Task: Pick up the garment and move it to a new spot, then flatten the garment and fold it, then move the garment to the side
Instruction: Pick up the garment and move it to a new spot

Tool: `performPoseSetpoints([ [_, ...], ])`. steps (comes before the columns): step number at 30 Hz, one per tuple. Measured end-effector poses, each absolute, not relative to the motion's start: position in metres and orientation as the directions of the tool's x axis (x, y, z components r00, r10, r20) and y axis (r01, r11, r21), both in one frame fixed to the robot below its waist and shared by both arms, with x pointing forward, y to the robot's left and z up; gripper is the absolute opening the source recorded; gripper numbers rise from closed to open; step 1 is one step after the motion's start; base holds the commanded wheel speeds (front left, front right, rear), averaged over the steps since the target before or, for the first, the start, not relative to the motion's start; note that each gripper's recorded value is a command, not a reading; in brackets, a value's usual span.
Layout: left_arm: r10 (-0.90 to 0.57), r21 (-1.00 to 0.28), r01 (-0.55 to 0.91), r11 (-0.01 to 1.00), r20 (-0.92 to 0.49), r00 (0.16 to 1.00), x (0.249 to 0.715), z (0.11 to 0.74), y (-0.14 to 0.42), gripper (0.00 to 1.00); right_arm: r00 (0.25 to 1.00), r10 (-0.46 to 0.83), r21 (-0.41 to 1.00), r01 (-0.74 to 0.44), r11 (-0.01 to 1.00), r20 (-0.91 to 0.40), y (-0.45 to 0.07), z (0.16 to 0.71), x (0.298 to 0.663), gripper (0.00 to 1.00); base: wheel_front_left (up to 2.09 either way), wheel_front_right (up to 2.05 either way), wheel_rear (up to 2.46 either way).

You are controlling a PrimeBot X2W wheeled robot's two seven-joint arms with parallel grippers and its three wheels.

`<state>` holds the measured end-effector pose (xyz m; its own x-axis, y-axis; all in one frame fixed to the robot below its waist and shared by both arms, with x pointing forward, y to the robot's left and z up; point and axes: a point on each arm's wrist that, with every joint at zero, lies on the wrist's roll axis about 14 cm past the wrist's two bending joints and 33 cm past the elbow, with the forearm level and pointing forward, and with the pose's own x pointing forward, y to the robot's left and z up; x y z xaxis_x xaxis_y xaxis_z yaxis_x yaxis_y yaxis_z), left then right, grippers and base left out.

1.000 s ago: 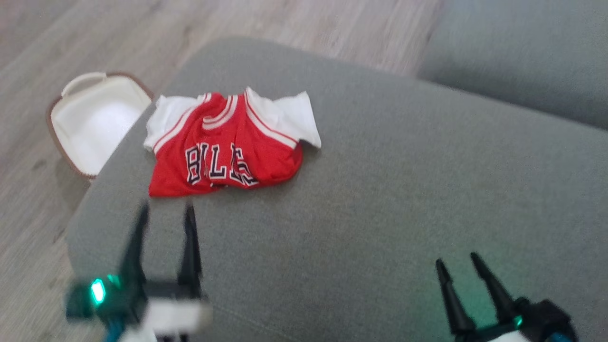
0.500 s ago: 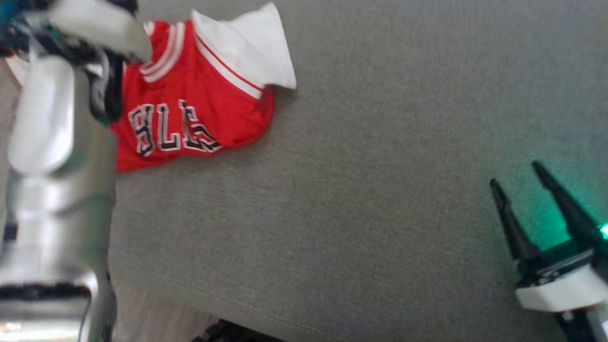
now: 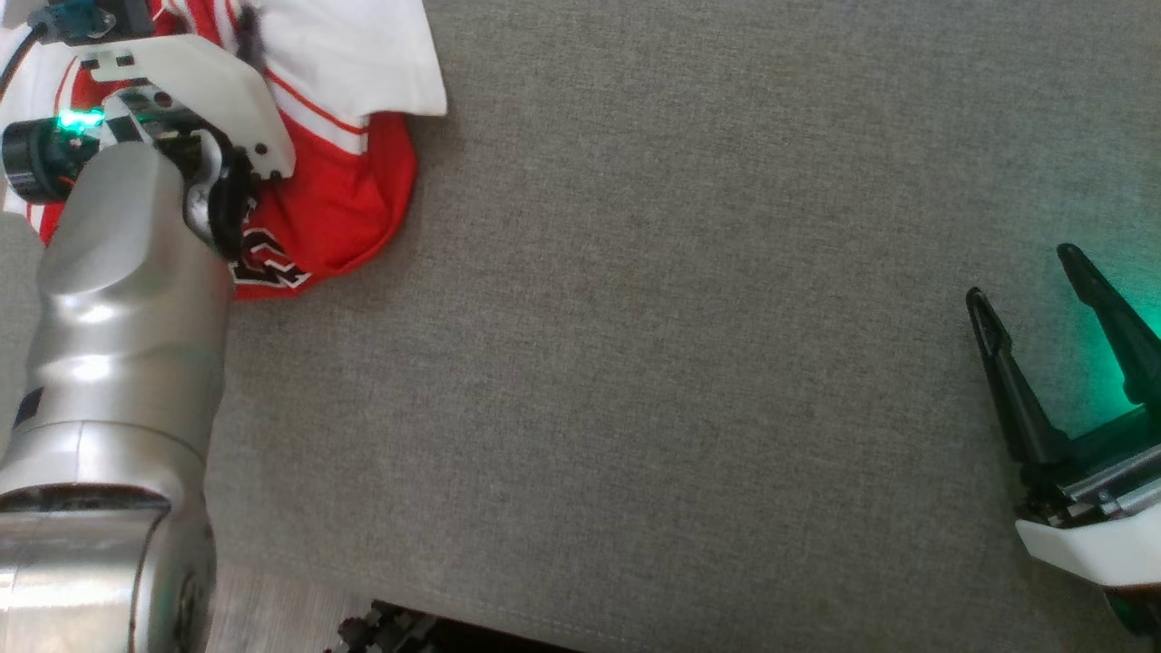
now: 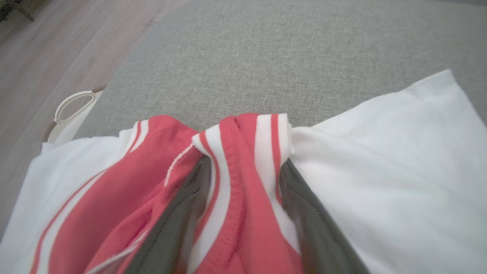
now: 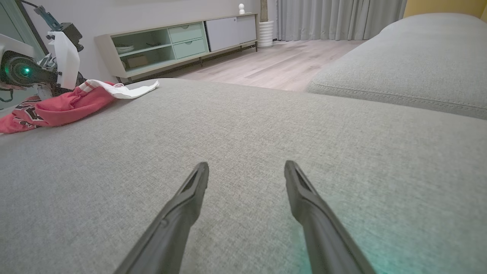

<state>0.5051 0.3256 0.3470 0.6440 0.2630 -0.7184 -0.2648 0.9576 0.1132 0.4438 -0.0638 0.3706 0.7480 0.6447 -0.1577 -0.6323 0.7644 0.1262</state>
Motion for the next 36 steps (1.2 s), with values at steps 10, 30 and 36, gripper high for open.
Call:
performPoseSetpoints([
  [10, 0.232, 0.190, -0.168, 0.967, -0.392, 0.890, 0.542, 0.457, 0.332, 0.00, 0.758, 0.643, 0.129, -0.631, 0.765, -0.107, -0.047, 0.403, 0.432, 1.00, 0.00, 0.00, 0.00],
  [30, -0.429, 0.184, 0.390, 0.902, 0.294, 0.854, 0.544, 0.777, 0.084, 0.00, 0.935, 0.337, 0.160, -0.351, 0.923, 0.109, -0.098, 0.513, 0.346, 1.00, 0.00, 0.00, 0.00],
  [36, -0.599, 0.193, 0.570, 0.798, 0.343, 0.723, 0.519, 0.809, -0.005, 0.00, 0.968, 0.189, 0.165, -0.215, 0.962, 0.164, -0.135, 0.531, 0.324, 1.00, 0.00, 0.00, 0.00],
])
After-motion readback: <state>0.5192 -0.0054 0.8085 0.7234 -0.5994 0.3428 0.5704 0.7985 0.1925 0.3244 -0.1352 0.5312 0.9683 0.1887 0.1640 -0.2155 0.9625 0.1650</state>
